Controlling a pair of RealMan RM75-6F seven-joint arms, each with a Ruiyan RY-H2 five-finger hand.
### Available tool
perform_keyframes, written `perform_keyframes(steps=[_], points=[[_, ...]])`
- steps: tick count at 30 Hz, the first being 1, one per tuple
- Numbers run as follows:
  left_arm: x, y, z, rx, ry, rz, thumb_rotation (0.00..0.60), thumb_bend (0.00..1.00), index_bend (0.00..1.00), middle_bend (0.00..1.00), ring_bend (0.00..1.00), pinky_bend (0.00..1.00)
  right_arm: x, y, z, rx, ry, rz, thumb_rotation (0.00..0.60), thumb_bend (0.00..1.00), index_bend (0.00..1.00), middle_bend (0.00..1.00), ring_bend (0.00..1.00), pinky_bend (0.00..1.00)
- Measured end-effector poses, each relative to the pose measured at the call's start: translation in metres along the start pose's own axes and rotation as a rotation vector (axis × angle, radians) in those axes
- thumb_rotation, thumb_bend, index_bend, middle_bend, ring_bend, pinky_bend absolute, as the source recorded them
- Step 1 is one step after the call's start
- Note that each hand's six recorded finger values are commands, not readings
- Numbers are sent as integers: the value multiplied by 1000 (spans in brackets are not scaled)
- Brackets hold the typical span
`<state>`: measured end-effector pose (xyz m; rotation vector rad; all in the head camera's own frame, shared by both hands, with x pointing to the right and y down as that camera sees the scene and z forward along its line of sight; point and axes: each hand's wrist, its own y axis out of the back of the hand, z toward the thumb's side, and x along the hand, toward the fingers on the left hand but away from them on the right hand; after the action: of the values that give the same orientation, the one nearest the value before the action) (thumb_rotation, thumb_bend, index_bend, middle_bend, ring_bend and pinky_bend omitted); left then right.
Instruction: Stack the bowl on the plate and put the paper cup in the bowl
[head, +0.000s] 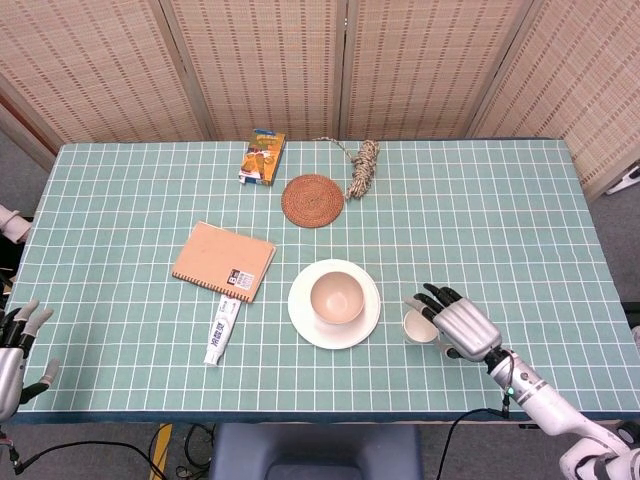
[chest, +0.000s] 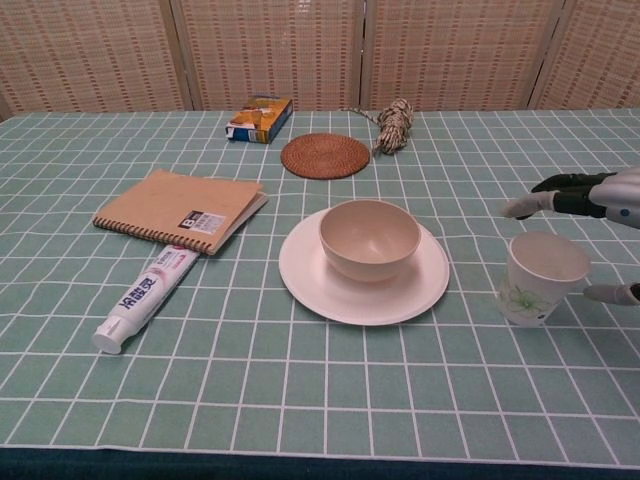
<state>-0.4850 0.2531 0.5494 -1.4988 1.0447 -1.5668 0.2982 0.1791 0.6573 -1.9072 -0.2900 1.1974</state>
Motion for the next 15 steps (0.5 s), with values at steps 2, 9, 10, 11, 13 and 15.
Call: perform_keyframes(steps=[2,9,10,11,13,15], points=[[0,0,-1,0,3,1,600,339,150,77,95,71,-4,1,2,-5,4,6,600,267,89,185,81,171],[-1,0,-1,3,4,-2,600,339,150,77,95,72,-20,-2,11,-30,31,23,600,285,203,256,163,237],[-1,0,-2,3,6,-2,600,339,150,77,95,72,-21,-2,12,-30,33,25,600,288,220,264,170,243],[-1,0,-2,3,7,-3,600,339,150,77,95,71,-22,-3,13,-30,35,28,600,297,242,271,178,252],[-2,-1,-3,5,10,-5,600,339,150,77,95,71,-24,-4,14,-28,40,32,600,324,290,290,201,281],[-2,-1,-4,5,12,-5,600,339,150,77,95,71,-25,-3,14,-29,43,26,600,343,324,309,228,325]])
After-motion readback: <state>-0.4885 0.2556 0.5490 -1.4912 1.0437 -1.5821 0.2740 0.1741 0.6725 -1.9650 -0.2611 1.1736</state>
